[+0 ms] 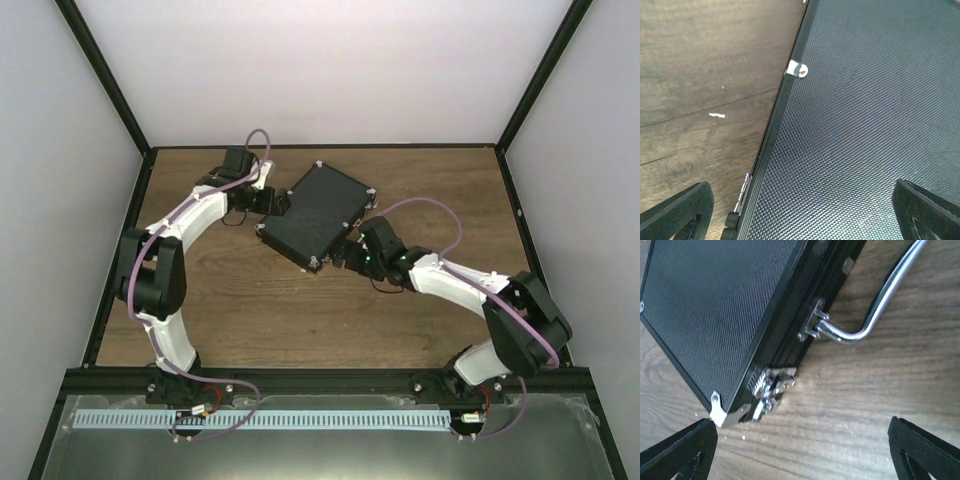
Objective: Pack up texas hold em set
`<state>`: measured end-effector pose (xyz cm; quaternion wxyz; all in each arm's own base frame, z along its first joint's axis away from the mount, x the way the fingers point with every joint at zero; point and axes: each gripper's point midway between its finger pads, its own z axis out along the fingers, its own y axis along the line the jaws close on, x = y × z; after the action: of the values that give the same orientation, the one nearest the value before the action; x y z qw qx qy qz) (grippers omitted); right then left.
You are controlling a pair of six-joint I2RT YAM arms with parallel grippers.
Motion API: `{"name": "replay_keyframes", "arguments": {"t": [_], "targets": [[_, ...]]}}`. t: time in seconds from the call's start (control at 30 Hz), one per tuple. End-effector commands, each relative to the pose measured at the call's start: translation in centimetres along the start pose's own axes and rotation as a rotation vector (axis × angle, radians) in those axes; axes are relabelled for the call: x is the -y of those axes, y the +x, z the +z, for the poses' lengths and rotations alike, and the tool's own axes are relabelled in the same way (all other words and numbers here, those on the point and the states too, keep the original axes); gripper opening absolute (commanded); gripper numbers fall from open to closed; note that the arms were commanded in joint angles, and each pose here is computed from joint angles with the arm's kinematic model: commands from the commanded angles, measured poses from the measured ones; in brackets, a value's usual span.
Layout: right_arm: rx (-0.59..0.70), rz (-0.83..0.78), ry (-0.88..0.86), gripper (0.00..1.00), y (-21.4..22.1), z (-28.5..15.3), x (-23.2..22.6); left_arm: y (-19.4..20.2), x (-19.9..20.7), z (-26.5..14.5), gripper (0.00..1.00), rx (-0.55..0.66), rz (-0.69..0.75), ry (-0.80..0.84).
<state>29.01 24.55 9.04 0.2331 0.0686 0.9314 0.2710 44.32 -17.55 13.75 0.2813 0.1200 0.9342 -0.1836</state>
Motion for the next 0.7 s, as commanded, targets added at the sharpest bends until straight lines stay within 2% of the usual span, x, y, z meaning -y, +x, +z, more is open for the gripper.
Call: {"name": "replay_keyframes", "arguments": {"t": [0.0,0.23,0.33,0.43,0.67], "targets": [[0.006,0.046,-0.063,0.93,-2.1,1.2,-1.2,1.4,-0.5,1.3,1.0,-0.083,0.019,-0.01],[-0.087,0.02,-0.041,0.65,-0.3,4.2,-0.2,3.4,-1.8,3.6,1.0,-0.159,0.0,-0.033],[-0.115,0.018,-0.024,0.57,0.8,4.9,0.9,4.0,-1.8,4.0,1.0,-0.18,-0.009,-0.025],[-0.131,0.01,-0.004,0.54,1.5,5.6,1.7,4.7,-2.1,4.3,1.0,-0.199,-0.017,-0.035],[-0.163,-0.016,-0.001,0.35,1.5,7.5,1.7,5.5,-2.2,4.8,1.0,-0.223,-0.02,-0.028]]}}
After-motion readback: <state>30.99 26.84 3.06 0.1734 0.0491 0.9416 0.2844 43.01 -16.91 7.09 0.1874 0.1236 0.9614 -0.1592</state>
